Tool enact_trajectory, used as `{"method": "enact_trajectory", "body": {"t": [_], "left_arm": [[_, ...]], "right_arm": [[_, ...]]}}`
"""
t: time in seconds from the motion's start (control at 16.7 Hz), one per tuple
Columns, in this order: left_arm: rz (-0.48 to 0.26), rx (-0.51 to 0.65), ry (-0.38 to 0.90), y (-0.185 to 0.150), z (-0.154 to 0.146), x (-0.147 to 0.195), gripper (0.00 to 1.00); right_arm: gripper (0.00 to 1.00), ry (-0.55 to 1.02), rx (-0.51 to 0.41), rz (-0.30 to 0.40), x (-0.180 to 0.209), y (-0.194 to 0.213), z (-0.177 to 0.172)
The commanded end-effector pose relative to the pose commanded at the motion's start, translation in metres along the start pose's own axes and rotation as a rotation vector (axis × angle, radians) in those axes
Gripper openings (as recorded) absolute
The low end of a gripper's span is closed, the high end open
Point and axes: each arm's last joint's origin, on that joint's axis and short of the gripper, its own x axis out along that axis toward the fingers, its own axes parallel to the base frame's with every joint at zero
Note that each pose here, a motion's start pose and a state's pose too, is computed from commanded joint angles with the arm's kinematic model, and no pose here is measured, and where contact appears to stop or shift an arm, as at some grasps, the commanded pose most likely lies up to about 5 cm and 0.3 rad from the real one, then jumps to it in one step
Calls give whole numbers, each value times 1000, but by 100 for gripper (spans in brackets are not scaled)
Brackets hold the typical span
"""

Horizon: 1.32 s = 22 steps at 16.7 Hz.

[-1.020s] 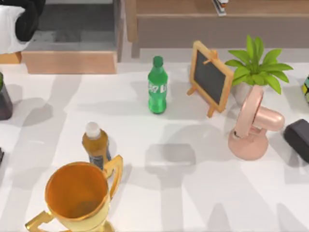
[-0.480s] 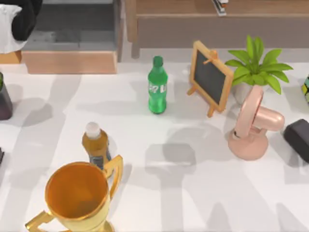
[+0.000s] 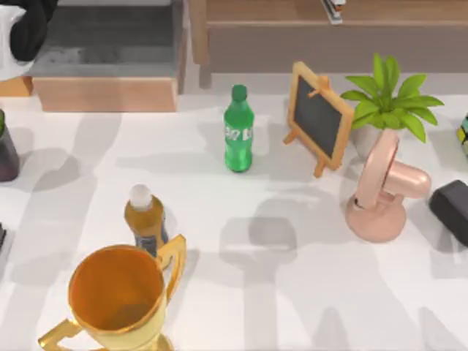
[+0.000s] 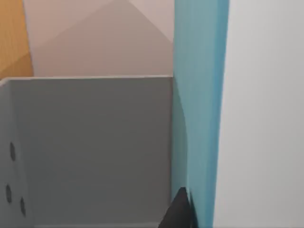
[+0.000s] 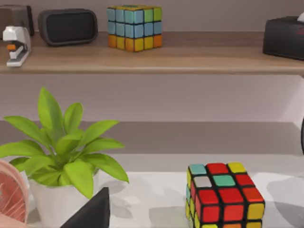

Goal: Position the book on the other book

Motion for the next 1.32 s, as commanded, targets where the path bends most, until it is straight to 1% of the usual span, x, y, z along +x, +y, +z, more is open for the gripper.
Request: {"method": "enact_trajectory", "body": {"t": [0.18, 0.3, 0.48, 0.66, 0.84, 0.96, 1.02, 1.14, 1.2, 1.32], "left_arm": [[-63, 119, -41, 18, 23, -22, 0], [-108, 254, -75, 37, 39, -46, 0], [-158, 534, -122, 72, 54, -90, 0], [-170, 866, -124, 112, 50, -138, 0], [-170, 1190, -45, 152, 23, -187, 0], [-192, 1365, 38, 172, -4, -219, 0], [-211, 1435, 82, 180, -19, -235, 0], [-262, 1535, 165, 190, -51, -265, 0], [-289, 1565, 205, 192, -67, -279, 0], [-339, 1585, 280, 194, -97, -305, 0]], "right_arm": [[100, 0, 0, 0, 0, 0, 0], [100, 0, 0, 0, 0, 0, 0], [100, 0, 0, 0, 0, 0, 0], [100, 0, 0, 0, 0, 0, 0], [100, 0, 0, 0, 0, 0, 0], [100, 0, 0, 0, 0, 0, 0], [100, 0, 0, 0, 0, 0, 0], [100, 0, 0, 0, 0, 0, 0], [100, 0, 0, 0, 0, 0, 0], [100, 0, 0, 0, 0, 0, 0]]}}
